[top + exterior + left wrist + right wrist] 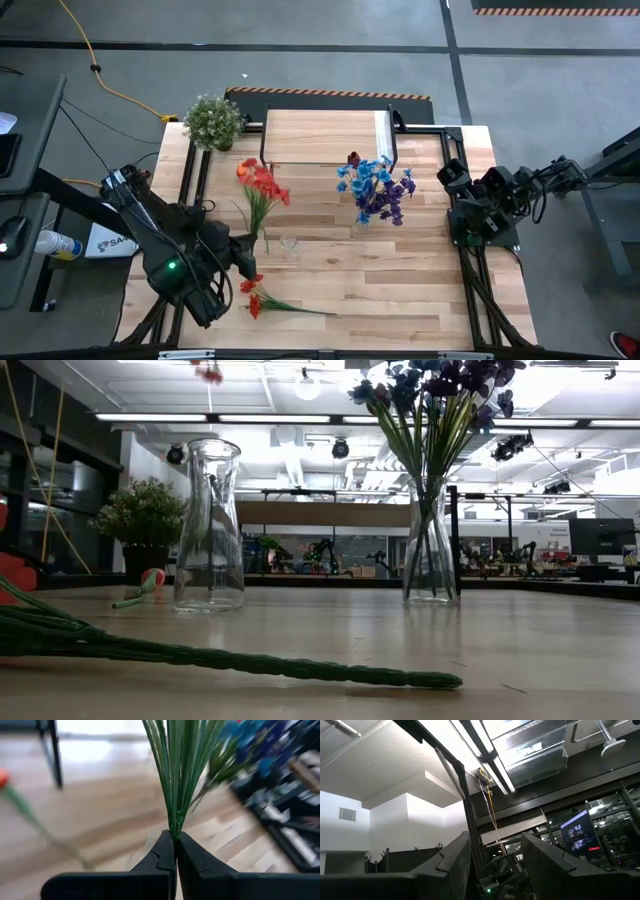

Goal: Pick and place flowers into a vace then onto a shelf
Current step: Put the top red flower into the left transparent vase

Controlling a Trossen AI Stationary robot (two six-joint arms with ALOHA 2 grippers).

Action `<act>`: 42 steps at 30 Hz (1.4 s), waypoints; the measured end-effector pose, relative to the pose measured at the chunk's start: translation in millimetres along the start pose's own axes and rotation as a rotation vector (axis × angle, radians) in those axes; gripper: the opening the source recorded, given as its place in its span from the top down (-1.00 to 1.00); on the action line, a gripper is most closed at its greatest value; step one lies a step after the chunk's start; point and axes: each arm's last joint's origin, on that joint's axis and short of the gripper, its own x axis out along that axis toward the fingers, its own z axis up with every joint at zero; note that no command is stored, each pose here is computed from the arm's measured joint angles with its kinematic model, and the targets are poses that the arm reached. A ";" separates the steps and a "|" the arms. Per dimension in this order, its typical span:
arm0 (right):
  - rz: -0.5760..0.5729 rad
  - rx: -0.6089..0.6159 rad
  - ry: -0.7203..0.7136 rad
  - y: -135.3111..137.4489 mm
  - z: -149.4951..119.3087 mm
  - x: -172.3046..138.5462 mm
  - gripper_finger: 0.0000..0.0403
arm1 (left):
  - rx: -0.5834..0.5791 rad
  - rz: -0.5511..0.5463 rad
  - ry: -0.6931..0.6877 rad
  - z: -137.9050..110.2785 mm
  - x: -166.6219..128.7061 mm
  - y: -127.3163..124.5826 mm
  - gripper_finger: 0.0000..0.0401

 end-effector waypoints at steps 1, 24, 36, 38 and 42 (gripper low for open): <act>0.000 0.000 0.000 0.0 0.0 0.0 0.18 | 0.005 -0.022 -0.030 2.5 -0.6 -0.1 0.82; 0.000 0.017 0.000 0.0 0.0 0.0 0.18 | 0.231 -0.181 -0.488 35.1 0.2 -2.6 0.82; -0.011 0.017 -0.002 -0.3 0.1 0.0 0.18 | 0.197 -0.111 -0.517 24.1 29.9 0.7 0.82; -0.029 0.017 -0.006 -0.8 0.2 0.0 0.18 | 0.172 -0.114 -0.516 20.1 33.0 0.5 0.82; -0.049 0.008 -0.010 -1.4 0.3 0.0 0.18 | 0.155 -0.120 -0.513 12.3 37.0 1.9 0.82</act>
